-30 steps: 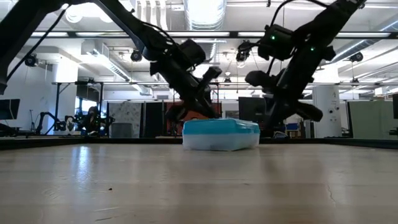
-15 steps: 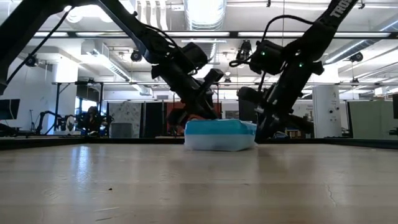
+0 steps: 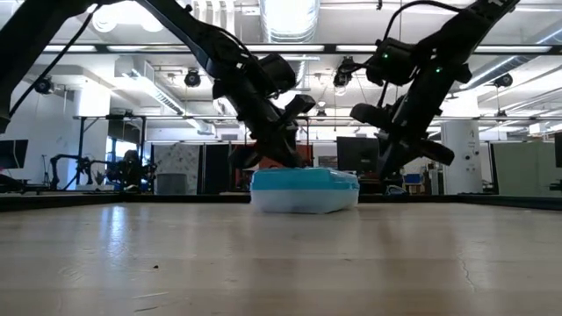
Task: Pick & place school supplies into a supply box
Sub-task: Close the blue supply box
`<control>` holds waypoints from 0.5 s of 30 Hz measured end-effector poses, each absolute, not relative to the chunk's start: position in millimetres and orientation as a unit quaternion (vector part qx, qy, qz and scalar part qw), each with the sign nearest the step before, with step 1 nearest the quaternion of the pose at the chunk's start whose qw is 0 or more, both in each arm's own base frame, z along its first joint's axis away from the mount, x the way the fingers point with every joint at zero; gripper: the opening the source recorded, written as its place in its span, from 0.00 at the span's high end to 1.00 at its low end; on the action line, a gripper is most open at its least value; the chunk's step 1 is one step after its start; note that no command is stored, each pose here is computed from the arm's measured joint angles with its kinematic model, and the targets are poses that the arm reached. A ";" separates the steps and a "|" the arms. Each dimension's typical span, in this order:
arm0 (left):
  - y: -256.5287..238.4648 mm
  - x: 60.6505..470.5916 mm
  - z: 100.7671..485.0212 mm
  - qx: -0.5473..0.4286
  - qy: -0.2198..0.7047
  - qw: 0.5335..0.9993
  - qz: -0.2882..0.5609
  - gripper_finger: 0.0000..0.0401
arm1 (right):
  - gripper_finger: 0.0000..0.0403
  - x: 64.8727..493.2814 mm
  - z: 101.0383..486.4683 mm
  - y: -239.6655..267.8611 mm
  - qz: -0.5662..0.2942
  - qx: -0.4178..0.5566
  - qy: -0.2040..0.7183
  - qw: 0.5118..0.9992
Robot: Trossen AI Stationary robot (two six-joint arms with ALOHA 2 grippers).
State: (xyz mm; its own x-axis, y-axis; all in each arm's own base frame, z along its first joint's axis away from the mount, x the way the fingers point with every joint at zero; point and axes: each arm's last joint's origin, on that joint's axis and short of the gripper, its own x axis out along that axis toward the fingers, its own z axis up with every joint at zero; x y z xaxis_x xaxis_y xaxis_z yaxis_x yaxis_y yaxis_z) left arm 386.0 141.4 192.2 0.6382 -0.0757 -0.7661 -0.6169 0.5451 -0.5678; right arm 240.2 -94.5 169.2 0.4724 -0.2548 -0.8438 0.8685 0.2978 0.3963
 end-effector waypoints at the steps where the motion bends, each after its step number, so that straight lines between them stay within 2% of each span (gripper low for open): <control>1: 137.0 387.7 192.3 -0.448 0.391 0.787 0.166 1.00 | 0.97 240.1 169.0 -95.3 -0.382 0.454 0.341 0.729; 6: 115.3 395.2 203.3 -0.434 0.395 0.798 0.136 1.00 | 0.97 245.7 161.3 -97.1 -0.371 0.462 0.345 0.728; 9: 110.5 390.7 224.6 -0.408 0.377 0.819 0.145 0.99 | 0.97 248.0 156.9 -98.0 -0.371 0.461 0.347 0.727; 13: 108.3 369.6 243.3 -0.351 0.401 0.818 0.218 0.99 | 0.97 251.2 155.0 -99.0 -0.363 0.460 0.343 0.734; 15: 106.7 356.6 237.1 -0.312 0.442 0.797 0.269 0.99 | 0.97 252.9 154.2 -99.6 -0.359 0.459 0.341 0.738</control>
State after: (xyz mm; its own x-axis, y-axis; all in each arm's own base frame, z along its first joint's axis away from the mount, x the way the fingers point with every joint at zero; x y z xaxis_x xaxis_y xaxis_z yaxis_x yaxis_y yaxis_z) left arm 356.6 106.7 237.1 0.4644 0.1533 -0.8723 -0.7043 0.6610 -0.2588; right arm 252.9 -99.6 154.2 0.5100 -0.2164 -0.8325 0.8426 0.3204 0.4328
